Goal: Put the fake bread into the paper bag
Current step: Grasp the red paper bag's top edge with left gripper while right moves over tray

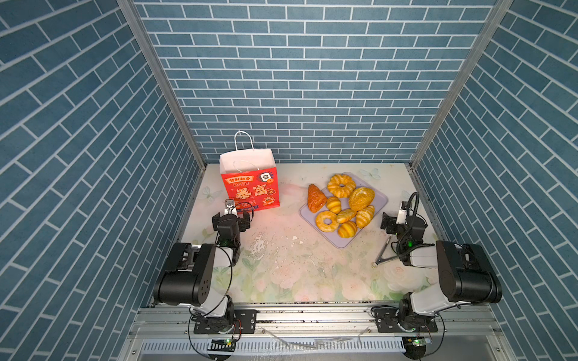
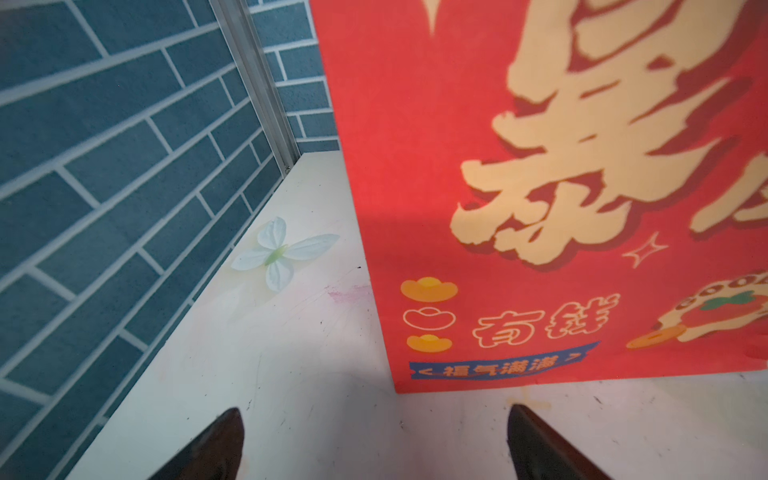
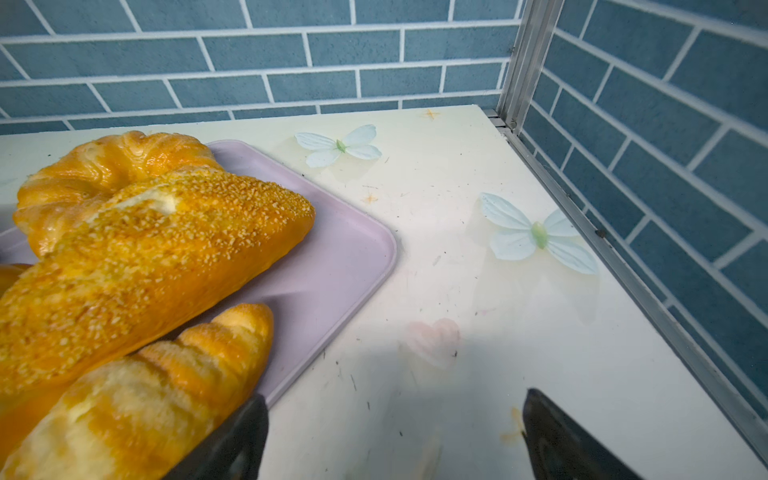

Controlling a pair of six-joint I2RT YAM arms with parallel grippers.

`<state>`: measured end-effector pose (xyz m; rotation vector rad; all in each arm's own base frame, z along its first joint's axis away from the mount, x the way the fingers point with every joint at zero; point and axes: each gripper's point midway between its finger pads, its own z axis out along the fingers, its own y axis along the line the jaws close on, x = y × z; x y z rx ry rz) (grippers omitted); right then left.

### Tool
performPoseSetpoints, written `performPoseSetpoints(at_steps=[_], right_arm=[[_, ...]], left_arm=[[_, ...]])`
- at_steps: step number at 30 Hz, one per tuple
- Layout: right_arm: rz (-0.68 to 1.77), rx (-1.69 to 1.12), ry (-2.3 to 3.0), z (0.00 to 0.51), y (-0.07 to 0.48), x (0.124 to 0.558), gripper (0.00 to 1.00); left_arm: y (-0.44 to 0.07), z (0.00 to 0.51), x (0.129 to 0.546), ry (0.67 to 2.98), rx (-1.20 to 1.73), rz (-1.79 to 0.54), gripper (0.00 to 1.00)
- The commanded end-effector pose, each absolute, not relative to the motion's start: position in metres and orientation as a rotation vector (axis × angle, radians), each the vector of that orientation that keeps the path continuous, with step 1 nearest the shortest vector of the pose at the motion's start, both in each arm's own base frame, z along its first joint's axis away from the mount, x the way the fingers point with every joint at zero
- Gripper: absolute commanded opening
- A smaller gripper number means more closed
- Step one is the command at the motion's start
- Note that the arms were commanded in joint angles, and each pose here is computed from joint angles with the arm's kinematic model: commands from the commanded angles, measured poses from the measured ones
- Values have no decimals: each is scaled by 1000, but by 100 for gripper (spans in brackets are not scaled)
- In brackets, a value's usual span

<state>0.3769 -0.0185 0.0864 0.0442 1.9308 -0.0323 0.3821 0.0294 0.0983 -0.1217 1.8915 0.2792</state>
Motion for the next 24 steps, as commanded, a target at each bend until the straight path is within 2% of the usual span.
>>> performPoseSetpoints(at_steps=[1, 6, 9, 12, 17, 24], right_arm=[[-49, 63, 1836, 123, -22, 374, 94], [-33, 79, 1862, 157, -21, 371, 93], [14, 92, 1889, 173, -15, 371, 93], [97, 70, 1958, 187, 1, 372, 90], [148, -77, 2034, 206, 39, 382, 88], [220, -218, 2118, 221, 95, 414, 87]], left_arm=[[34, 117, 373, 1818, -174, 313, 100], [39, 159, 364, 1805, -215, 337, 100], [36, 187, 356, 1815, -247, 275, 100], [16, 222, 346, 1854, -181, 142, 100], [-31, 292, 332, 1868, 85, -68, 100], [-78, 335, 340, 1939, 44, -403, 99]])
